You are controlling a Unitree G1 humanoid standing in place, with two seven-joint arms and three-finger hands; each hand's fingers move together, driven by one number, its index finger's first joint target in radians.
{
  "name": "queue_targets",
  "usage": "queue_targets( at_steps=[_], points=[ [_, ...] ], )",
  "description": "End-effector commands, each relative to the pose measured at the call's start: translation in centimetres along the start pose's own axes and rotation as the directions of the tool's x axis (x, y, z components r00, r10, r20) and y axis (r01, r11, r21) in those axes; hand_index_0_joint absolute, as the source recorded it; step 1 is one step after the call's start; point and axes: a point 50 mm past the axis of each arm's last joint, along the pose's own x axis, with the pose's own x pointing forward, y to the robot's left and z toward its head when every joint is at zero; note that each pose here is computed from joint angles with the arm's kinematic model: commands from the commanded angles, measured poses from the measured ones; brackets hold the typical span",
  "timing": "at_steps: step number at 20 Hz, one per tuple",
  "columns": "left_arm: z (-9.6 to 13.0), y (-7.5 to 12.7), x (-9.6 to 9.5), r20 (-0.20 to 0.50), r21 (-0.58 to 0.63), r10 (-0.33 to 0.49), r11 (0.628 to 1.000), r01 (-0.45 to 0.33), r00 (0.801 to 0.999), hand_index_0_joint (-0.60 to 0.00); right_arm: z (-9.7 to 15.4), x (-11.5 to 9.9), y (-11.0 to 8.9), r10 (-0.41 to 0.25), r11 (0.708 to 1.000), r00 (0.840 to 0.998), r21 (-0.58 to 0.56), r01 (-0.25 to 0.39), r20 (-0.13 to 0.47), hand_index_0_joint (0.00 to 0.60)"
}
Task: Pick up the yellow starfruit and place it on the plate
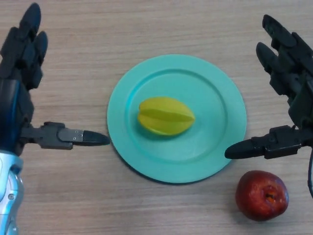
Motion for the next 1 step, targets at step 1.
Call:
queue_targets(
  at_steps=[1],
  points=[
    [3.76,1.69,-0.07,0.253,0.093,0.035,0.994,-0.06,0.967,0.0,2.91,-0.14,-0.6,-0.001,1.0,0.98,-0.025,0.006,0.201,0.0]
  ],
)
